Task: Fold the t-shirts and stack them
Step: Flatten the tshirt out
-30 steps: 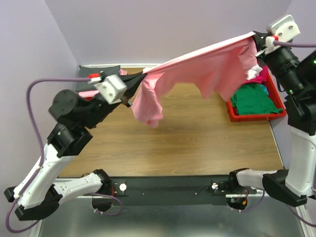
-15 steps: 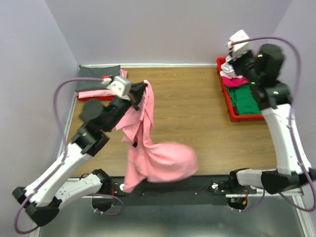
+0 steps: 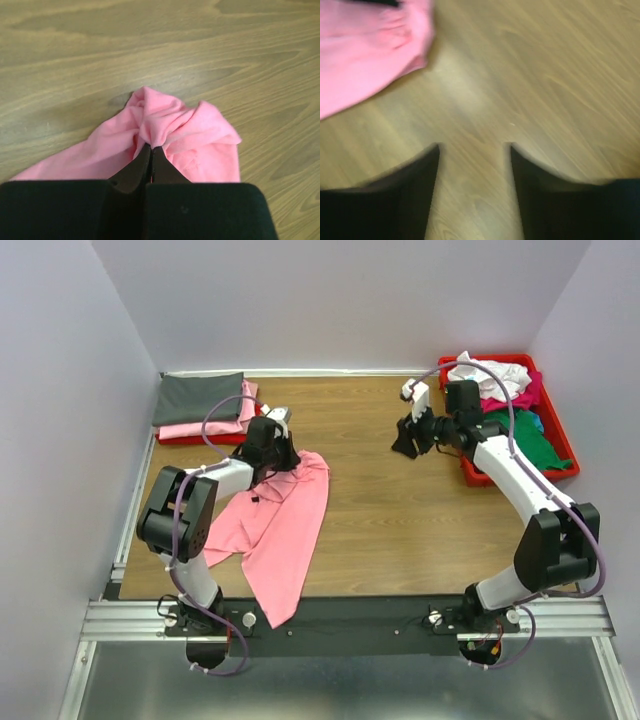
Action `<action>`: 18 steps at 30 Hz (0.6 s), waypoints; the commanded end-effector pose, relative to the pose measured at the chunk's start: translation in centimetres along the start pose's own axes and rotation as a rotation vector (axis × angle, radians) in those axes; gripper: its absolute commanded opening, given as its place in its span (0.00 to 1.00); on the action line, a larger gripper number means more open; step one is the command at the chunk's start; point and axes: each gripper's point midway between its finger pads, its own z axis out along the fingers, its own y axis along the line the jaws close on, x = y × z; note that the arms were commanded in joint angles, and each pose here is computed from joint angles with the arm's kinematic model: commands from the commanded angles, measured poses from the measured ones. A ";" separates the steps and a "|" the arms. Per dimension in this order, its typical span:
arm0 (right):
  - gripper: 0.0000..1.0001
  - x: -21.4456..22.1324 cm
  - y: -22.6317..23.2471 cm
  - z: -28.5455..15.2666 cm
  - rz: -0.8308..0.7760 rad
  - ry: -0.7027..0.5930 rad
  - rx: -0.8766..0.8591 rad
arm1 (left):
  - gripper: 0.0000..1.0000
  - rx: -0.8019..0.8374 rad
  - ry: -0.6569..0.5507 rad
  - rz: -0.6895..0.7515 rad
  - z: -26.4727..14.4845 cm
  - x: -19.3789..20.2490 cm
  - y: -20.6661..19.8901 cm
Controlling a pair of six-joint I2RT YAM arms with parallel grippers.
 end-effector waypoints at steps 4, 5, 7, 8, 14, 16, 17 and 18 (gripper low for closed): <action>0.89 0.7 8.7 0.0 0.049 -0.112 -0.397 | 0.28 -0.035 -0.216 0.085 -2.8 -9.8 -2.3; 0.89 1.1 9.3 0.2 0.058 -0.108 -0.429 | 0.34 -0.068 -0.228 0.093 -3.0 -10.4 -1.9; 0.89 2.1 10.9 0.9 0.082 -0.098 -0.512 | 0.47 -0.093 -0.238 0.117 -4.0 -11.7 -2.0; 0.89 2.4 11.2 1.3 0.093 -0.090 -0.527 | 0.51 -0.102 -0.252 0.126 -4.5 -12.3 -2.0; 0.89 3.8 11.6 5.5 0.123 0.021 -0.522 | 0.77 -0.184 -0.332 0.175 -10.8 -14.3 -2.1; 0.89 2.8 10.9 6.7 0.140 0.028 -0.502 | 0.77 -0.190 -0.265 0.173 -11.4 -11.8 -1.6; 0.87 3.8 10.6 8.1 0.164 0.066 -0.494 | 0.77 -0.162 -0.247 0.170 -12.0 -11.1 -2.1; 0.86 3.8 10.4 8.8 0.177 0.080 -0.485 | 0.75 -0.164 -0.218 0.162 -12.2 -9.8 -1.8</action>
